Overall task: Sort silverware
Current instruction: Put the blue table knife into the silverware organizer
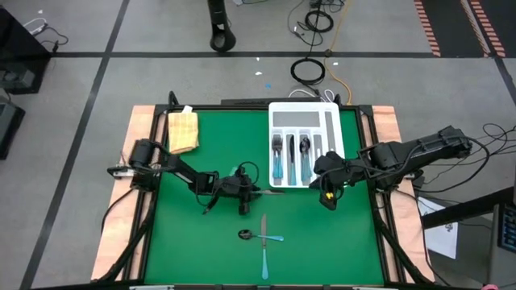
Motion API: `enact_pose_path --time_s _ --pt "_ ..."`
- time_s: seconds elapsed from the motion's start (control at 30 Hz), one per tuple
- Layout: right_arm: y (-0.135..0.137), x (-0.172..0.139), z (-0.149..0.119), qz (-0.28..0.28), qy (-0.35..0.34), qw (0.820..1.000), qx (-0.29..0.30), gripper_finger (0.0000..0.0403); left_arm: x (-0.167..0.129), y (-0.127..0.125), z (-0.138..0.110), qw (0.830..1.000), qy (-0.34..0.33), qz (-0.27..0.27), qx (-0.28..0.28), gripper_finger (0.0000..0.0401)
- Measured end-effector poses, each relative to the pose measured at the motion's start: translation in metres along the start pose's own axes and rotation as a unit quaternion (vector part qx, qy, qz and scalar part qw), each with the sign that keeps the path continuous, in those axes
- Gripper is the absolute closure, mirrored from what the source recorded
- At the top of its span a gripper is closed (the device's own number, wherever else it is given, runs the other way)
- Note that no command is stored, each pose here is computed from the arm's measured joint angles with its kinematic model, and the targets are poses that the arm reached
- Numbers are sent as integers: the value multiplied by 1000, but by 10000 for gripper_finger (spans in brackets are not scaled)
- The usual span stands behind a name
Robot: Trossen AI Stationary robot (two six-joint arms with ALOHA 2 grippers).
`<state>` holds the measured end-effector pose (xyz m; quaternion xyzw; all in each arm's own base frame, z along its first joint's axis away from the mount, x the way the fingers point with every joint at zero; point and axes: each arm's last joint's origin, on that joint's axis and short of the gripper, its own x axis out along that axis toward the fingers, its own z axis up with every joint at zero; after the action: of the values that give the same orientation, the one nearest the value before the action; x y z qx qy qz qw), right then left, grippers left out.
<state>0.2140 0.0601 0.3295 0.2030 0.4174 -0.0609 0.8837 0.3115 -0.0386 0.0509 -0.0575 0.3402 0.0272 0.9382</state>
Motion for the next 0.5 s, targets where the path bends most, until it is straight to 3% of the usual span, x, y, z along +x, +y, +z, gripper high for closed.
enact_pose_path --time_s 0.13,0.33,0.5 --pt "1 0 1 6 -7 1000 -3 403 6 -2 -1 999 -37 -17 -29 378" --pt "4 0 3 35 -7 999 -2 403 4 -8 -4 996 -37 -73 -44 397" --pt "5 0 4 39 -11 999 0 403 -8 -16 0 995 6 -83 -57 400"
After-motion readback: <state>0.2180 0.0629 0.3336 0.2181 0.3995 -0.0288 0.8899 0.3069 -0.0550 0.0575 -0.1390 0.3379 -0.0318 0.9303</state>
